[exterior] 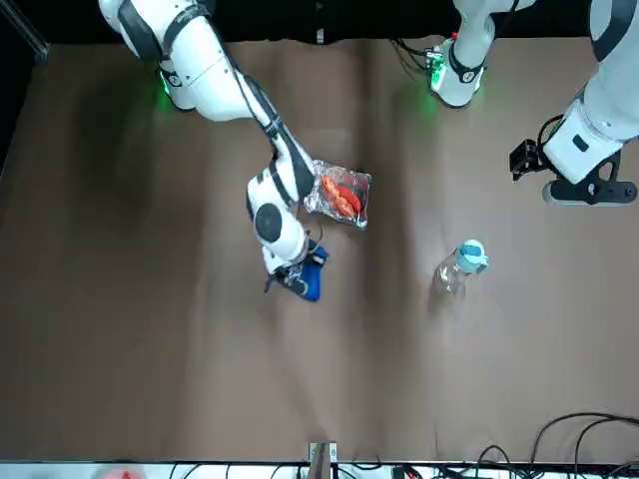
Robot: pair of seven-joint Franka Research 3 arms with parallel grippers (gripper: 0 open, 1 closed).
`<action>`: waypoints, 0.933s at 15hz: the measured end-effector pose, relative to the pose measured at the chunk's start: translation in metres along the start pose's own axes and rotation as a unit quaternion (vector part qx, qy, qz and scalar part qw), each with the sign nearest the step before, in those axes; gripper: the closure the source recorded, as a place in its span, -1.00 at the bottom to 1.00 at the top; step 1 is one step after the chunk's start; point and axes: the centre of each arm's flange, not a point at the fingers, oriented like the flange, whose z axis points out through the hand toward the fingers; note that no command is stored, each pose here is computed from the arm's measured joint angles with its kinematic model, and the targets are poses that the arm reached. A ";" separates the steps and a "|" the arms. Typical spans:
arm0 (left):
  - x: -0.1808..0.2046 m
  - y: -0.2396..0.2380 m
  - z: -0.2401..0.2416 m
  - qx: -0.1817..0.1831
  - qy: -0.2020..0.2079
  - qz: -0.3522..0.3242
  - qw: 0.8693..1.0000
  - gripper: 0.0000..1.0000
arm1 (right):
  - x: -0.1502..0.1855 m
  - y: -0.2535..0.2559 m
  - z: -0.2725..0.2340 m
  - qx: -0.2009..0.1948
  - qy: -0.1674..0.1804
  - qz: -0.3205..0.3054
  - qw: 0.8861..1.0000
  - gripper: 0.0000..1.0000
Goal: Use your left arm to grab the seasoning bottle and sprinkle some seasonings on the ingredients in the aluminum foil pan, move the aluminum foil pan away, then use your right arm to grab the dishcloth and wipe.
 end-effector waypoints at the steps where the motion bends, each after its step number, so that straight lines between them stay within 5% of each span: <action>1: 0.000 0.000 0.000 0.000 0.000 0.000 1.000 -0.99 | -0.017 -0.012 0.004 0.010 0.008 -0.008 1.000 0.88; 5: 0.000 0.000 0.000 0.000 0.000 0.000 1.000 -0.99 | -0.058 -0.035 0.012 0.029 0.022 -0.028 0.999 0.88; 14: 0.000 0.000 0.000 0.000 0.000 0.000 1.000 -0.99 | 0.035 0.019 -0.007 -0.006 0.038 -0.011 0.999 0.88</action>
